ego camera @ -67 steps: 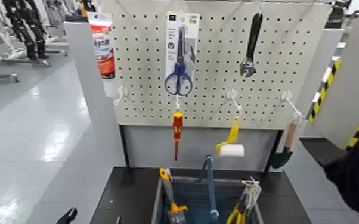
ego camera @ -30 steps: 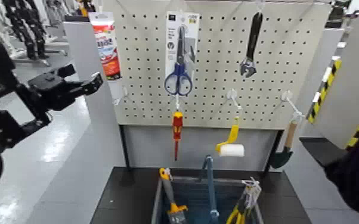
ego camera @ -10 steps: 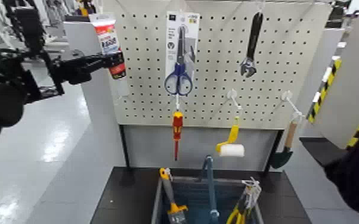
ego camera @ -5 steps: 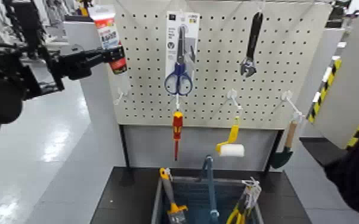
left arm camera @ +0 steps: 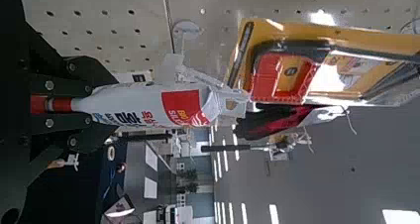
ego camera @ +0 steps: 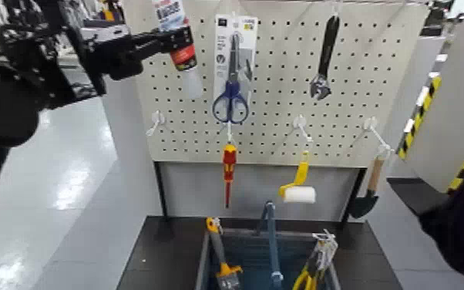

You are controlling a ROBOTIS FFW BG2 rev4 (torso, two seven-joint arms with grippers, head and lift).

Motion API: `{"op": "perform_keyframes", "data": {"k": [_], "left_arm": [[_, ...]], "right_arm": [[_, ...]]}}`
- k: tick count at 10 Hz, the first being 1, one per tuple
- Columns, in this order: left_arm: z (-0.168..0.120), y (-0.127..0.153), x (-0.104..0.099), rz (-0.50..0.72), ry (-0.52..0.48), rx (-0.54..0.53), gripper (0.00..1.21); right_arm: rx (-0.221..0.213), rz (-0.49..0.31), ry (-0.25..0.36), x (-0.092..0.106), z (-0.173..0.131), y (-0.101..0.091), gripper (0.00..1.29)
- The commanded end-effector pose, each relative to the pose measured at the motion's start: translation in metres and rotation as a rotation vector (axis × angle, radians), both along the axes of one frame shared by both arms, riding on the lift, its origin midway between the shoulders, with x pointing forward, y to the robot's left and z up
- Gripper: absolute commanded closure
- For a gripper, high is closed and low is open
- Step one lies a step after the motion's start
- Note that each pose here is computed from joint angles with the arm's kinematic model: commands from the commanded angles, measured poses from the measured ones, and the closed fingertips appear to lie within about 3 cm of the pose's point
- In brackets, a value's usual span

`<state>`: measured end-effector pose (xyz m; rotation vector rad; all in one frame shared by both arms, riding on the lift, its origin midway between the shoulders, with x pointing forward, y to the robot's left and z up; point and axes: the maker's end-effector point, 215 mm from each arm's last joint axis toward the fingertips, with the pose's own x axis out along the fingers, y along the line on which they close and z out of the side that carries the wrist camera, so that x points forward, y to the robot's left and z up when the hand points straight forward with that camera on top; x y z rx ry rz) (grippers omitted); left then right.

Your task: Put the red glue tube into the crate.

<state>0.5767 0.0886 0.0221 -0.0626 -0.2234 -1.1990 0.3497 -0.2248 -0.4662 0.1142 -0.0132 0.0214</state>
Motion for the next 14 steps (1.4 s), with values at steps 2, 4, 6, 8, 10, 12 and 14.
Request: {"op": "perform_keyframes", "data": {"k": [2, 4, 6, 8, 10, 12, 14], "left_arm": [[-0.037, -0.067, -0.027, -0.123, 0.108, -0.031, 1.18], [-0.074, -0.099, -0.04, -0.178, 0.209, -0.065, 1.18], [-0.113, -0.11, -0.044, -0.193, 0.312, -0.093, 1.18], [-0.168, -0.118, -0.047, -0.22, 0.433, -0.093, 1.18], [-0.21, -0.119, -0.051, -0.227, 0.518, -0.087, 1.18], [-0.253, -0.115, -0.057, -0.22, 0.594, -0.06, 1.18], [-0.288, -0.11, -0.065, -0.216, 0.648, -0.016, 1.18]], "right_arm": [[0.005, -0.001, -0.001, 0.001, 0.0, 0.002, 0.08], [0.005, 0.001, 0.0, 0.001, 0.0, 0.003, 0.08], [0.007, 0.002, 0.0, 0.001, 0.0, 0.004, 0.08], [0.011, 0.0, 0.0, 0.001, -0.001, 0.004, 0.08], [0.018, -0.004, -0.001, 0.001, -0.001, 0.003, 0.08], [0.017, -0.005, -0.002, 0.001, -0.001, 0.003, 0.08], [0.019, -0.004, -0.002, 0.001, -0.001, 0.003, 0.08]]}}
